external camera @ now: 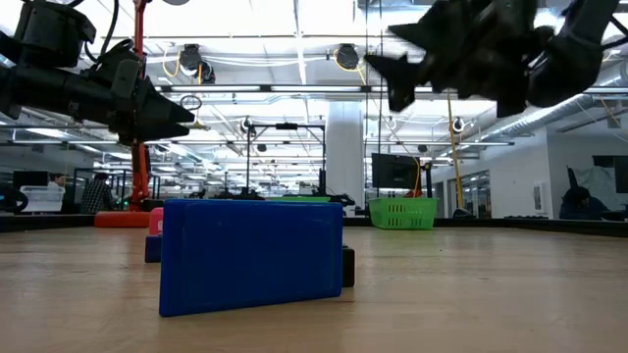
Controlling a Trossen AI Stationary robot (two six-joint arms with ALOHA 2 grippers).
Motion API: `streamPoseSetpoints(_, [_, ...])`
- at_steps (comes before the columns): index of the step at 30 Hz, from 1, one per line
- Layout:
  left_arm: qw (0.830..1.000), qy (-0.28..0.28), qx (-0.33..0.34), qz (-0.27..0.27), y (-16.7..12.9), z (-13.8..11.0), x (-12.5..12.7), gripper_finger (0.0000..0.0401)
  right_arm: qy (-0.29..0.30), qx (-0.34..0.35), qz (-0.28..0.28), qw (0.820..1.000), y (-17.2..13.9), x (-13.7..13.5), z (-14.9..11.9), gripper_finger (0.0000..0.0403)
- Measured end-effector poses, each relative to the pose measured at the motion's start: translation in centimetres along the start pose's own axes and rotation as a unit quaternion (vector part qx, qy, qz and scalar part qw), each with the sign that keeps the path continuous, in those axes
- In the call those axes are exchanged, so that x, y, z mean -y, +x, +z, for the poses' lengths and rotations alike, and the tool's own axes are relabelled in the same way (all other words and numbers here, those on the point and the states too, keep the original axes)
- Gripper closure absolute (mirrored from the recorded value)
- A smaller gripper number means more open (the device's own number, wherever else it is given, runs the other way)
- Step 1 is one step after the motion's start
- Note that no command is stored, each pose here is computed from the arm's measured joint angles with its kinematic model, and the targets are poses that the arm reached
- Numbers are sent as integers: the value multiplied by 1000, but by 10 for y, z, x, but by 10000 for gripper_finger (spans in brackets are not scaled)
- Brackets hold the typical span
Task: Pick & Place Office items
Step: Put the top blue digital timer into left green basket
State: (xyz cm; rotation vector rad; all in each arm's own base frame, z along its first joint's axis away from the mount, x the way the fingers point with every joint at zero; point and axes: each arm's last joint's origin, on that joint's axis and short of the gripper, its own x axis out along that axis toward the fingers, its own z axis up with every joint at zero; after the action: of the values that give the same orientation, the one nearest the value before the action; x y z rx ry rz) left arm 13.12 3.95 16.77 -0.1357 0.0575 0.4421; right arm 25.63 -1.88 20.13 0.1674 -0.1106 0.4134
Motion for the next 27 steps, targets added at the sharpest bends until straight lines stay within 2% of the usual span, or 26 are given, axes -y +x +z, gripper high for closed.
streamPoseSetpoints(4, [1000,-7,3,-1,0,1,0,124,-7,12,32,999,-1,-21,18,179])
streamPoseSetpoints(9, [999,-41,16,-3,0,3,0,115,20,-41,30,999,-18,-40,35,179])
streamPoseSetpoints(13, [999,-51,17,-3,0,3,0,109,34,-107,-29,993,-41,-49,39,179])
streamPoseSetpoints(17, [999,-51,17,-3,0,3,0,107,7,-126,-103,987,-62,-56,47,179])
streamPoseSetpoints(19, [999,-51,17,-3,0,3,0,107,-3,-130,-114,985,-70,-60,49,179])
streamPoseSetpoints(27, [998,-59,17,-3,0,3,0,109,-30,-102,-115,988,-92,-64,22,179])
